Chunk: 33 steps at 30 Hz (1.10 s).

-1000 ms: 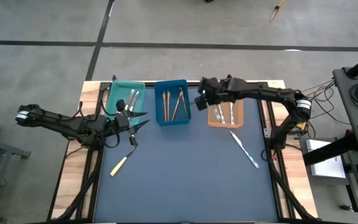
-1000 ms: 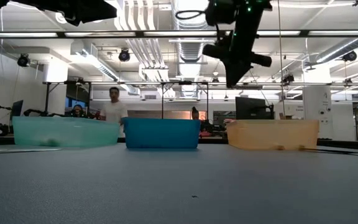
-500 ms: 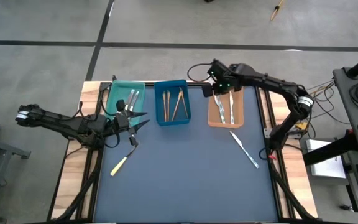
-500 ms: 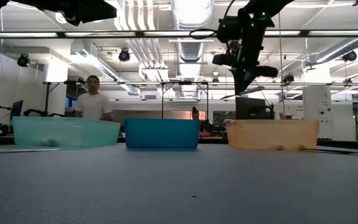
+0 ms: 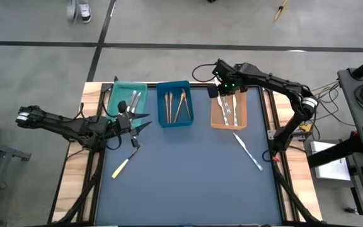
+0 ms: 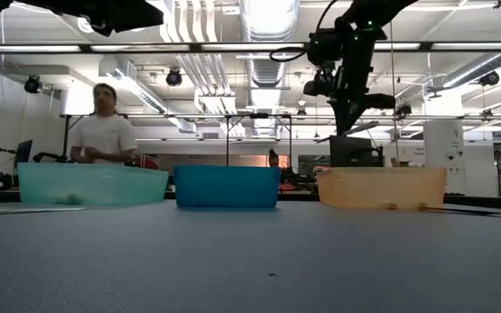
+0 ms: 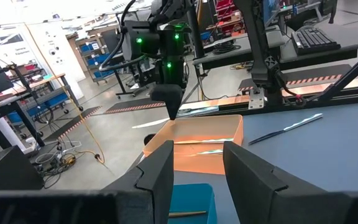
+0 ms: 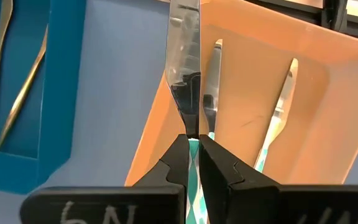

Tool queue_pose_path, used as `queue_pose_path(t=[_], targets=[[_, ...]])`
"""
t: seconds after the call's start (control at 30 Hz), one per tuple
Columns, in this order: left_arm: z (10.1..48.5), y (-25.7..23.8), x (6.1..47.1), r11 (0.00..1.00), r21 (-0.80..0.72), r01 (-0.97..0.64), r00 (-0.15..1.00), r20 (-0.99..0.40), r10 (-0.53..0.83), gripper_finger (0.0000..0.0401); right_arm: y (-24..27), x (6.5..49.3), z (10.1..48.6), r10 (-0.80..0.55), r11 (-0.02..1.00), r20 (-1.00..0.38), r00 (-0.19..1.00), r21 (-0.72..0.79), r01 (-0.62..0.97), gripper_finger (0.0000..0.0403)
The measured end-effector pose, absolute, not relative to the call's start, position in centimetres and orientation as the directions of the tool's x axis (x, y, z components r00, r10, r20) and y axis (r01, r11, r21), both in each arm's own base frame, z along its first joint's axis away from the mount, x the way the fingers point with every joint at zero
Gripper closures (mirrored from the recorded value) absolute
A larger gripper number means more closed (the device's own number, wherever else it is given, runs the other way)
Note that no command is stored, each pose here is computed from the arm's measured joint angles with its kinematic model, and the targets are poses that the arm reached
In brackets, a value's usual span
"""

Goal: Sort silverware by color (type)
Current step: Put the white patterned table knife into the orange bin

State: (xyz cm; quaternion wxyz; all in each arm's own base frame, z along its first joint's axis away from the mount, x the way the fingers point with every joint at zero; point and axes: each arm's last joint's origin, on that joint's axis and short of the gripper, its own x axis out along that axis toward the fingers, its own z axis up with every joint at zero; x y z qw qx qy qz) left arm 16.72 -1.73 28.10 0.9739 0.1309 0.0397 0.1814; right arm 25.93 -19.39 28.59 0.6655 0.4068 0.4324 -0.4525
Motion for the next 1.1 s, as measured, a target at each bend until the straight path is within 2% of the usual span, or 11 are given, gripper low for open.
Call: queue_pose_path(t=[0.17,0.5,0.77,1.1], targets=[[28.1,-1.7,16.7,0.900,0.269,-0.342,0.931,-0.030,0.363,0.0280,-19.5,25.8,28.0,-0.273,0.251,-0.945,0.182,0.112,0.961,0.0390],[28.1,-1.7,16.7,0.900,0.269,-0.343,0.931,-0.030,0.364,0.0280,-19.0,24.9,25.3,-0.252,0.230,-0.965,0.075,0.015,0.973,0.0390],[28.1,-1.7,16.7,0.900,0.269,-0.343,0.931,-0.030,0.363,0.0280,-18.8,24.3,23.9,-0.223,0.212,-0.974,0.033,-0.015,0.977,0.0390],[28.1,-1.7,16.7,0.900,0.269,-0.343,0.931,-0.030,0.364,0.0280,-18.7,24.2,23.4,-0.220,0.089,-0.975,0.029,0.010,0.996,0.0390]])
